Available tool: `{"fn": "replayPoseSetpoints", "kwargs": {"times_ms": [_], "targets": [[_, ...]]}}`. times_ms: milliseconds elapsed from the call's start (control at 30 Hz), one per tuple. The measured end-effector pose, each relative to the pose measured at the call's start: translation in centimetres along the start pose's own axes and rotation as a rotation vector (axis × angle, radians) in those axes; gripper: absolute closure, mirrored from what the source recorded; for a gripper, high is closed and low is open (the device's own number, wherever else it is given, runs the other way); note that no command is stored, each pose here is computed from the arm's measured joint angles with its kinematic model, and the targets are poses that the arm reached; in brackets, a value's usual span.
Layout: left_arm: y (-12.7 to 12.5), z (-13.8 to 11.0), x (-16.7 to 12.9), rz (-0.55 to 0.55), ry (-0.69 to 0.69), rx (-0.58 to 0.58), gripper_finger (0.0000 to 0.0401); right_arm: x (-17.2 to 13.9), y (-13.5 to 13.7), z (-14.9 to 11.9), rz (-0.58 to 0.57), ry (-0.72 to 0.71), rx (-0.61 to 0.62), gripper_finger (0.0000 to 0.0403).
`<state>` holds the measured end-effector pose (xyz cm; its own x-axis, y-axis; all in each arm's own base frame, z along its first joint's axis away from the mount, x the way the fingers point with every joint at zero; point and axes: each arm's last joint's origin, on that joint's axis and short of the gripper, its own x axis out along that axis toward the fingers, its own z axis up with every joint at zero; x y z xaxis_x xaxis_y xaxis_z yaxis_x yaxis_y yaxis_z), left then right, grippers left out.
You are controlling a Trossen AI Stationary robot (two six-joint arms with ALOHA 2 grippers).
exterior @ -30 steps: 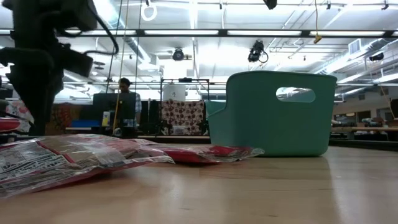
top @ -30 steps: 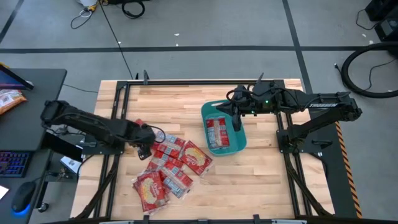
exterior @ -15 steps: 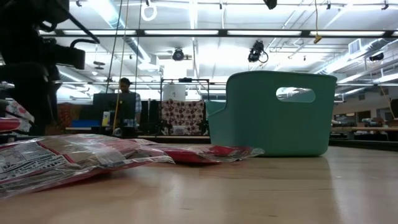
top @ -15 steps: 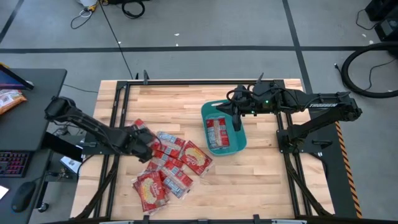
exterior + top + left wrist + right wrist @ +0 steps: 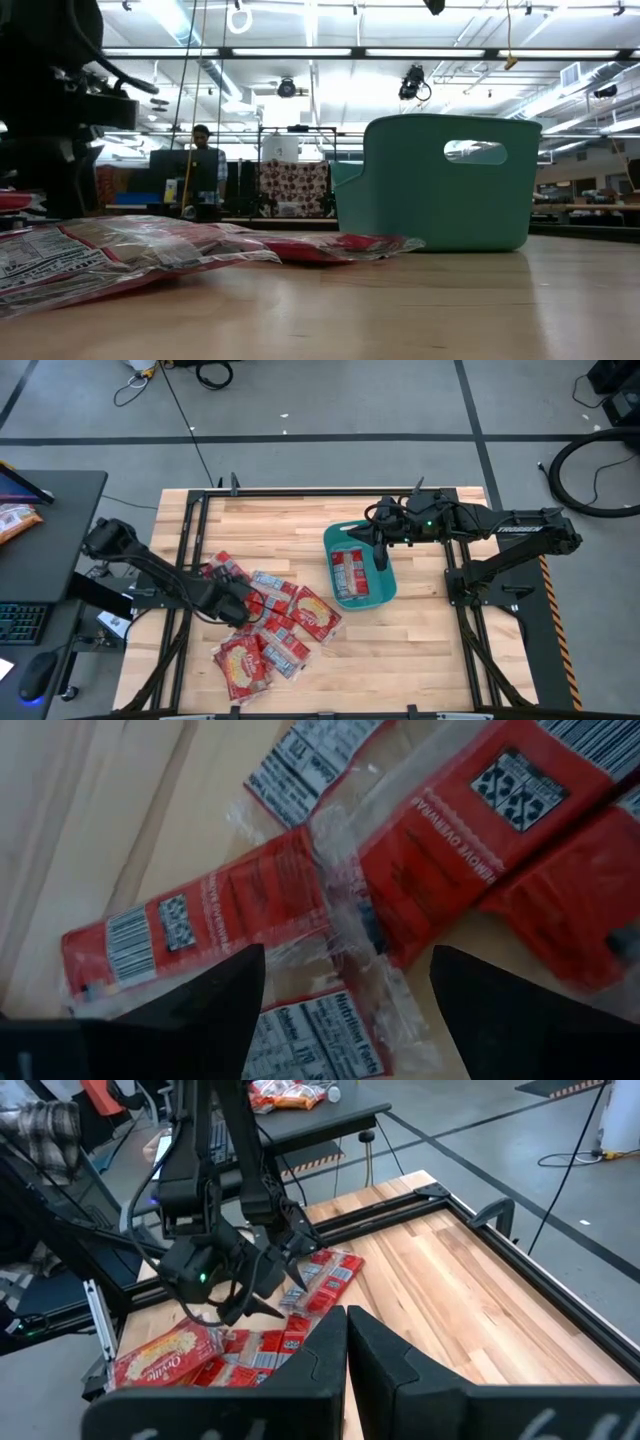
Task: Sort popcorn bags into baskets
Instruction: Put the red popcorn pack into the green bin
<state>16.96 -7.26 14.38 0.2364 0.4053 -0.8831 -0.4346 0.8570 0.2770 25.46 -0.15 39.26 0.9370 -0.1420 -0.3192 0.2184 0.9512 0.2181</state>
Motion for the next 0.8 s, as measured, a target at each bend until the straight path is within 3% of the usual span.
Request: {"fn": "replayPoseSetpoints", "kwargs": {"times_ms": [500, 633, 800], "targets": [[-0.9, -0.4, 2.0, 0.091, 0.087, 0.082, 0.0122, 0.0, 0.0, 0.0, -0.003, -0.001, 0.001, 0.0385], [-1.0, -0.5, 2.1, 0.080, 0.101, 0.077, 0.0159, 0.0, 0.0, 0.0, -0.003, -0.001, 0.000, 0.0385], [-1.0, -0.6, 2.2, 0.066, 0.127, 0.086, 0.0244, 0.0, 0.0, 0.0, -0.003, -0.001, 0.001, 0.0385]]}}
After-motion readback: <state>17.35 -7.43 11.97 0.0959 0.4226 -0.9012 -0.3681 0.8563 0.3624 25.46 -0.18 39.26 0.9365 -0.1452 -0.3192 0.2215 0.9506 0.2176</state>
